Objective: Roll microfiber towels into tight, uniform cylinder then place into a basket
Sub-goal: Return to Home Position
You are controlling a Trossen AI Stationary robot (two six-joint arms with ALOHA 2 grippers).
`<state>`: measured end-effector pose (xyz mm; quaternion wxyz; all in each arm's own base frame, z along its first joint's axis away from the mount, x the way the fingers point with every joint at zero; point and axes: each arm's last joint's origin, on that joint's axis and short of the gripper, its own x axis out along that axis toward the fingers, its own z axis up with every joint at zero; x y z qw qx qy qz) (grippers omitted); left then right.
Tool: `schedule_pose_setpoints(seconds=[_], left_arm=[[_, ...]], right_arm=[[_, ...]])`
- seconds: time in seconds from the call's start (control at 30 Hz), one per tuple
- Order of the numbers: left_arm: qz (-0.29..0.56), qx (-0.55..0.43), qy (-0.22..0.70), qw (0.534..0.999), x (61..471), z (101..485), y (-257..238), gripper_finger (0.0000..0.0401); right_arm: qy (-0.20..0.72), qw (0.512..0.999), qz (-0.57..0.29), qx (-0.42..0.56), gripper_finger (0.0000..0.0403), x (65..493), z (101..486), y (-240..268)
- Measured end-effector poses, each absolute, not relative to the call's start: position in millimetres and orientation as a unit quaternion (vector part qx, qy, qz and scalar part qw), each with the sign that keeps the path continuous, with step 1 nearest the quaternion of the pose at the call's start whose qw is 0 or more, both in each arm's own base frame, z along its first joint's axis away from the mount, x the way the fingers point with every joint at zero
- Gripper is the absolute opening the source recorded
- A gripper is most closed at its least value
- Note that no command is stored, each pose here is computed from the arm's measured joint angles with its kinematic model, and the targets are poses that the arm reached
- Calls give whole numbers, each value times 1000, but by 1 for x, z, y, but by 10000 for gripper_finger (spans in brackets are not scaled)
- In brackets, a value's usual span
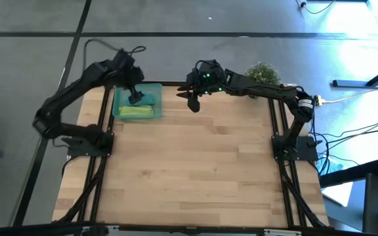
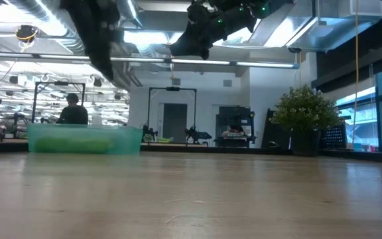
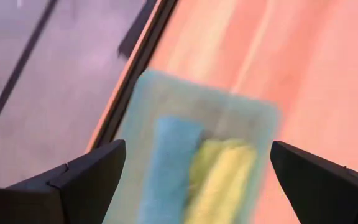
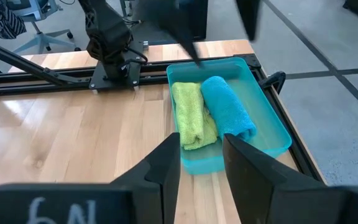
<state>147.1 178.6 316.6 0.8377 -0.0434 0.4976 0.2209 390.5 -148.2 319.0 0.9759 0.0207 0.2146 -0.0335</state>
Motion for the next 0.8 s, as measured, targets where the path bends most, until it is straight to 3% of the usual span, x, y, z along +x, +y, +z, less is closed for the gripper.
schedule_pose_setpoints(seconds=[0.33, 0.8], left_arm=[[186, -74, 360, 911, 126, 345, 77, 395], [158, -65, 225, 959, 97, 302, 38, 395]], right_arm=[[215, 976, -33, 20, 122, 391, 319, -148], [201, 978, -36, 35, 122, 392, 321, -147]])
